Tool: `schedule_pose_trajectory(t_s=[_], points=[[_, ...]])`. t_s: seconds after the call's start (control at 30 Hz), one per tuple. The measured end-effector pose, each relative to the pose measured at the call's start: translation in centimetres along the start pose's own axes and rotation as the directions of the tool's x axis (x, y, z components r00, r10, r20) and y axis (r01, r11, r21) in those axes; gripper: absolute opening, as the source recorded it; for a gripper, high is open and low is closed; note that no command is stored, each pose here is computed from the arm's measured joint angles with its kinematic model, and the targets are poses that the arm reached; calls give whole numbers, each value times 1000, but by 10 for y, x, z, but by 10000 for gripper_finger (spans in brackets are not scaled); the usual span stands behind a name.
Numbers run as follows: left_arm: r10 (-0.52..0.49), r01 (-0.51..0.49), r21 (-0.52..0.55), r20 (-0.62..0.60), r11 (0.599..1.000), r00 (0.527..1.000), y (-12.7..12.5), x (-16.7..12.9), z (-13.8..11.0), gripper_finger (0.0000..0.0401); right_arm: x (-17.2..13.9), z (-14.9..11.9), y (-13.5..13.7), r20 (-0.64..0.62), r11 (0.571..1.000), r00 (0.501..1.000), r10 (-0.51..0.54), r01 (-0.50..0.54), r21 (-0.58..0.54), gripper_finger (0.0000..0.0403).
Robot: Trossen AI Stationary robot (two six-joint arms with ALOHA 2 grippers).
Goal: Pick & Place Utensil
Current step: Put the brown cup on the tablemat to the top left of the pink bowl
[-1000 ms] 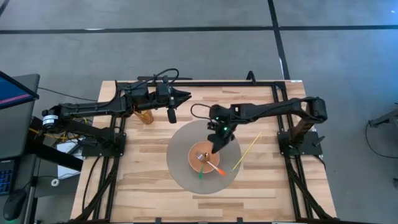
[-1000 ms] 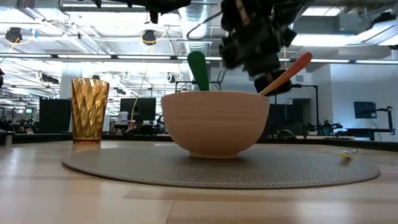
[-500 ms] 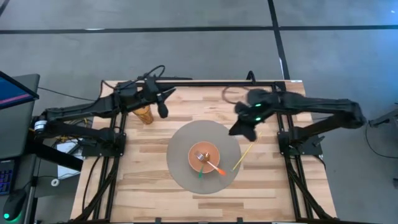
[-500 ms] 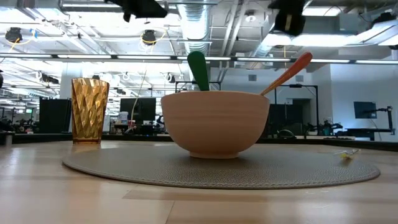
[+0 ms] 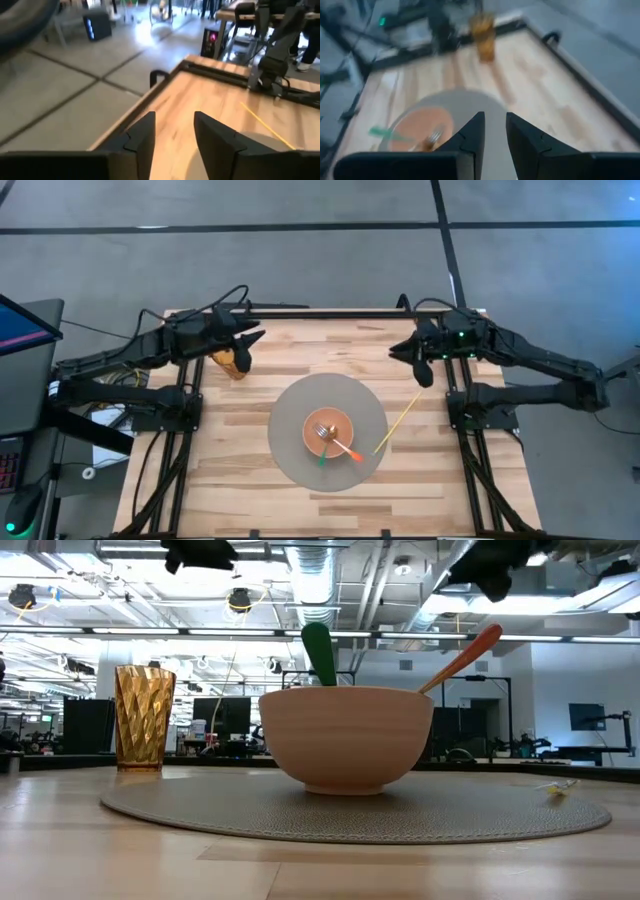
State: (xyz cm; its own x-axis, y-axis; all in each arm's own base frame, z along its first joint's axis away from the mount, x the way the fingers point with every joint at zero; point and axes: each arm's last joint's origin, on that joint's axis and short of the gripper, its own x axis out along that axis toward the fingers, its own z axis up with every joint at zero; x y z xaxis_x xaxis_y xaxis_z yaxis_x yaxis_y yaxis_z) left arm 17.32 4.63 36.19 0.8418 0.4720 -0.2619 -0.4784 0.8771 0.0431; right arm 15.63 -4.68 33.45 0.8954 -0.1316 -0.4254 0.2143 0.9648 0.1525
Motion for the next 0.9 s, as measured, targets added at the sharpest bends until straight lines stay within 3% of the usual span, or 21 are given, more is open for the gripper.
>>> schedule_pose_trajectory(t_s=[0.13, 0.23, 0.37, 0.43, 0.67, 0.9], points=[[4, -4, 1, -87, 1000, 996, 2, -9, 3, 149, 7, -22, -12, 118, 999, 993, -5, 10, -44, 72], [12, -18, -29, -195, 999, 981, 4, -12, -6, 147, 18, -39, -15, 199, 991, 975, 95, -74, -109, 71], [52, -97, -97, -385, 991, 921, 7, -9, -24, 144, 31, -55, -19, 277, 966, 934, 224, -176, -189, 71], [80, -145, -109, -460, 983, 884, 9, -5, -32, 144, 34, -55, -22, 309, 959, 919, 247, -185, -214, 71], [142, -279, -136, -608, 951, 781, 18, 25, -61, 144, 33, -46, -28, 339, 970, 911, 236, -197, -144, 71], [168, -342, -147, -655, 928, 737, 23, 40, -68, 143, 33, -46, -28, 338, 969, 911, 237, -197, -148, 71]])
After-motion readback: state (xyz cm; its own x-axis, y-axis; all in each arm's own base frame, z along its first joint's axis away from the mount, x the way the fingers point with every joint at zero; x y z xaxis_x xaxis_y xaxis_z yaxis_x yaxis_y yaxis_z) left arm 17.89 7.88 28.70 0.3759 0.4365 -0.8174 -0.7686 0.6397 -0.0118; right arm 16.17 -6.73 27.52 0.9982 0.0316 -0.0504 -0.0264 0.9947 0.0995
